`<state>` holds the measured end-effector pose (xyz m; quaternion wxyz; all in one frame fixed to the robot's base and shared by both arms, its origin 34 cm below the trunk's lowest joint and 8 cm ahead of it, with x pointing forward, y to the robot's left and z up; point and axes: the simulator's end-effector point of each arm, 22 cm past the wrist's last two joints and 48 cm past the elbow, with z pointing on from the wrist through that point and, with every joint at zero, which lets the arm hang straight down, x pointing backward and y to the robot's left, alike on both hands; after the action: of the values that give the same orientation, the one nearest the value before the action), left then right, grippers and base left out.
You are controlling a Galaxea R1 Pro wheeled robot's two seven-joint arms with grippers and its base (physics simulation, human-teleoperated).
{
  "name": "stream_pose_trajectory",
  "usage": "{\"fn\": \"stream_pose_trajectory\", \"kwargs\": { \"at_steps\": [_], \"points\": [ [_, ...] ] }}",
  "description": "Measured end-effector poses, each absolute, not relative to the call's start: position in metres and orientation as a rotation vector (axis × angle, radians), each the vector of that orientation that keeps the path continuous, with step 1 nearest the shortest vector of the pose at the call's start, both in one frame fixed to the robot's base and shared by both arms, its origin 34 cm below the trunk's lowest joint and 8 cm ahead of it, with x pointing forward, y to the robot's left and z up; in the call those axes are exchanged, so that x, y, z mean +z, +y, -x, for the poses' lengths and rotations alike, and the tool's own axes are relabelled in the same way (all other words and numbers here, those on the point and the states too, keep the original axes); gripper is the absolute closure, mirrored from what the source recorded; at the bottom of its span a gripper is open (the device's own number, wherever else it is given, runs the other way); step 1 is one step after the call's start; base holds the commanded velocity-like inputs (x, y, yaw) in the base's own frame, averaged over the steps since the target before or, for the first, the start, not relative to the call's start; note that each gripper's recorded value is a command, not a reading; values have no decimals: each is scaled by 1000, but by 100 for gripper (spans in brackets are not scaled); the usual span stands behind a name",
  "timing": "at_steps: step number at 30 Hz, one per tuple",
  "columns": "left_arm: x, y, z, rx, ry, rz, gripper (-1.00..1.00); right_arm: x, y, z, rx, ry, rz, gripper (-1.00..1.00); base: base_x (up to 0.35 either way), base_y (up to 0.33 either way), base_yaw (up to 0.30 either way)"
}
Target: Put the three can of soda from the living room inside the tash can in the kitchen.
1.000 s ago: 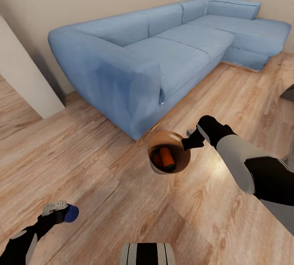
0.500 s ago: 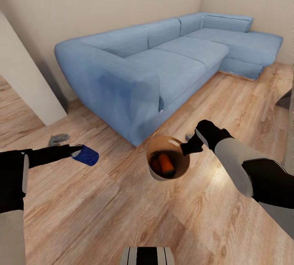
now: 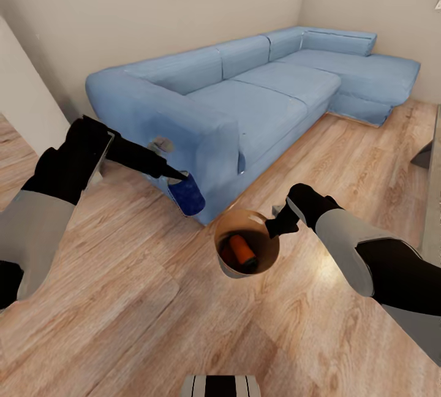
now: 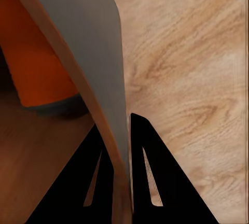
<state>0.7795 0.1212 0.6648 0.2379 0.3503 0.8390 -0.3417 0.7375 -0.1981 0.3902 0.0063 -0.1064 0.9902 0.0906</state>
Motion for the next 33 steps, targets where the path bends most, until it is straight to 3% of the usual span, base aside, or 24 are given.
{"fn": "stream_pose_trajectory", "kwargs": {
  "at_steps": [12, 22, 33],
  "points": [
    [731, 68, -773, -1030, 2213, -1121, 100, 421, -185, -748, 306, 3081, 352, 100, 0, 0, 0],
    [715, 6, -760, -912, 2220, -1278, 100, 417, -166, -735, 336, 3121, 380, 100, 0, 0, 0],
    [645, -6, -734, -782, 2340, -1371, 100, 433, -162, -743, 323, 3135, 395, 100, 0, 0, 0]
  ]
}}
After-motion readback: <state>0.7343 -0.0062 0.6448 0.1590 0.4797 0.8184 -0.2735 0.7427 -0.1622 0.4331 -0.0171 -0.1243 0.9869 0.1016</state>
